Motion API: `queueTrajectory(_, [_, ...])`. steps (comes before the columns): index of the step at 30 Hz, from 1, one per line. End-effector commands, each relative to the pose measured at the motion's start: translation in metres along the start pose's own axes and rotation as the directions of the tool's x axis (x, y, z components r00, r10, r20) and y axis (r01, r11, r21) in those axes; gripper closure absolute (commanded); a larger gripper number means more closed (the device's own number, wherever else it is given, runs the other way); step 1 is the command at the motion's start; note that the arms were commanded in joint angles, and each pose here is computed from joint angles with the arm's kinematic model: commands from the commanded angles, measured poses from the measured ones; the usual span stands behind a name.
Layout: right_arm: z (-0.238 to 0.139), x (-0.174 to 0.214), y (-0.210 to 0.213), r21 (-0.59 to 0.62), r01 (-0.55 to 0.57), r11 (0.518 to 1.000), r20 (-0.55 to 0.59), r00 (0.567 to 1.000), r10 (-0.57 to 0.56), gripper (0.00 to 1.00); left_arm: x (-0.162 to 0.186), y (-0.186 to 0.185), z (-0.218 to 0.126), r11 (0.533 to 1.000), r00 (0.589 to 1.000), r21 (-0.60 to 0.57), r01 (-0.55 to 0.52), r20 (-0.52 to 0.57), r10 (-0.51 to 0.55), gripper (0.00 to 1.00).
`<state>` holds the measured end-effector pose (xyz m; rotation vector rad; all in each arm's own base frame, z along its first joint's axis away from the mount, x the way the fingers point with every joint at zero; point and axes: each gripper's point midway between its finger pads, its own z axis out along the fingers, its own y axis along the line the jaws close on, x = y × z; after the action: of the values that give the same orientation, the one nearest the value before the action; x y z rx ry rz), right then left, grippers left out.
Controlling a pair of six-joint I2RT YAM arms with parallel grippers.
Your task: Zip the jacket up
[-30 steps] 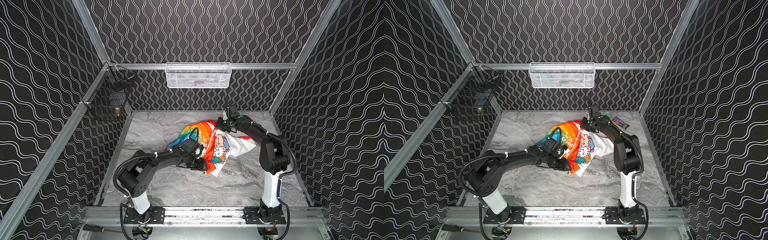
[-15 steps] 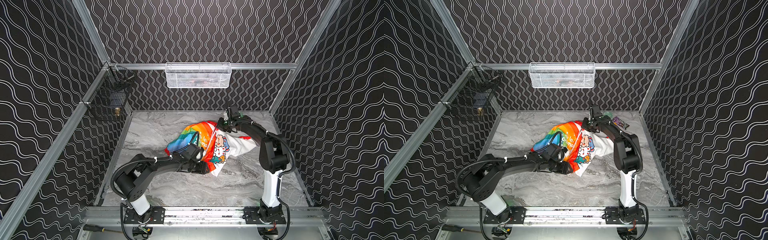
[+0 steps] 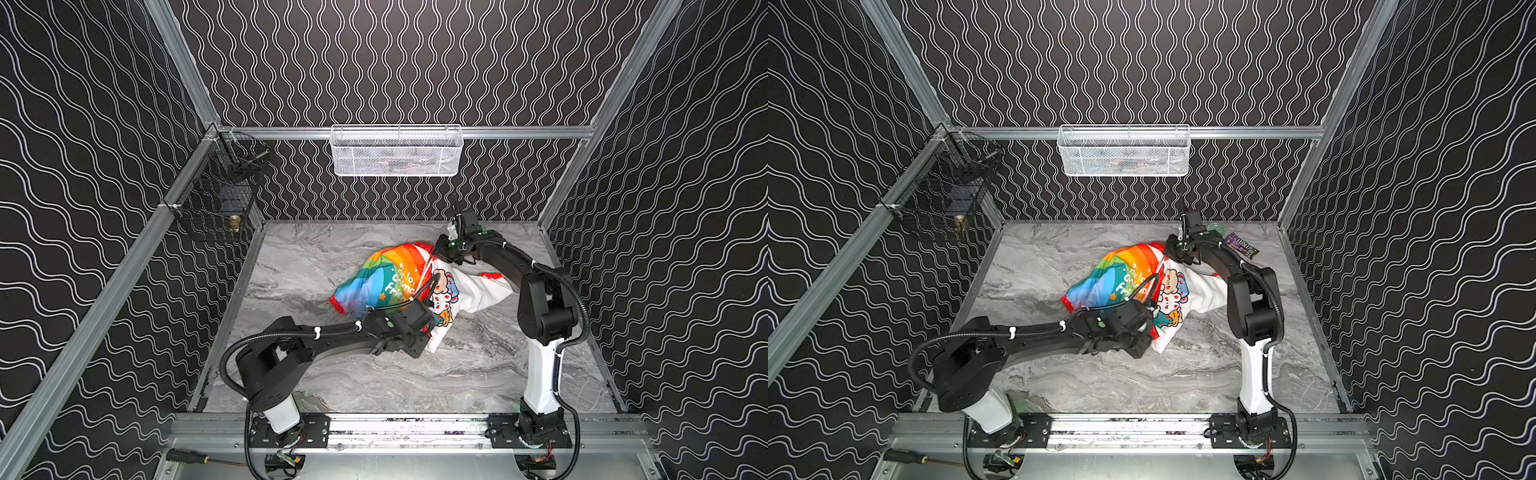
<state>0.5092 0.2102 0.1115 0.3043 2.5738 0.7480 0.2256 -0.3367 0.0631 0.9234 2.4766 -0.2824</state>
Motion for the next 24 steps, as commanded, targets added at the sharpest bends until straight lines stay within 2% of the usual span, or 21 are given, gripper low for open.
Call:
queueTrajectory(1, [-0.001, -0.004, 0.006, -0.026, -0.006, 1.000, 0.011, 1.000, 0.006, 0.86, 0.002, 0.008, 0.003, 0.990, 0.995, -0.101, -0.100, -0.017, 0.099, 0.43])
queueTrajectory(11, [-0.002, -0.004, 0.005, -0.027, -0.008, 1.000, 0.007, 1.000, 0.008, 0.84, 0.001, 0.005, 0.022, 0.980, 0.992, -0.154, -0.128, -0.021, 0.126, 0.41])
queueTrajectory(15, [-0.003, -0.004, 0.003, -0.029, -0.011, 1.000, 0.007, 1.000, 0.011, 0.84, -0.004, 0.010, 0.026, 0.972, 0.993, -0.201, -0.121, -0.022, 0.119, 0.47])
queueTrajectory(16, [-0.003, -0.005, 0.003, -0.027, -0.011, 1.000, 0.007, 1.000, 0.012, 0.84, -0.006, 0.011, 0.024, 0.971, 0.993, -0.209, -0.116, -0.015, 0.115, 0.52])
queueTrajectory(18, [-0.005, -0.004, 0.002, -0.026, -0.011, 1.000, 0.006, 1.000, 0.011, 0.83, -0.010, 0.014, 0.020, 0.968, 0.994, -0.225, -0.108, 0.001, 0.111, 0.69])
queueTrajectory(20, [-0.008, -0.005, 0.002, -0.027, -0.009, 1.000, 0.008, 1.000, 0.009, 0.78, -0.012, 0.017, 0.015, 0.968, 0.995, -0.232, -0.096, 0.016, 0.103, 0.83])
queueTrajectory(23, [-0.019, -0.007, 0.004, -0.036, -0.003, 0.999, 0.021, 1.000, 0.004, 0.65, -0.012, 0.021, 0.014, 0.972, 0.996, -0.221, -0.082, 0.015, 0.088, 1.00])
queueTrajectory(24, [-0.023, -0.007, 0.004, -0.038, 0.000, 0.999, 0.026, 1.000, 0.001, 0.56, -0.011, 0.023, 0.015, 0.973, 0.997, -0.218, -0.077, 0.013, 0.082, 1.00])
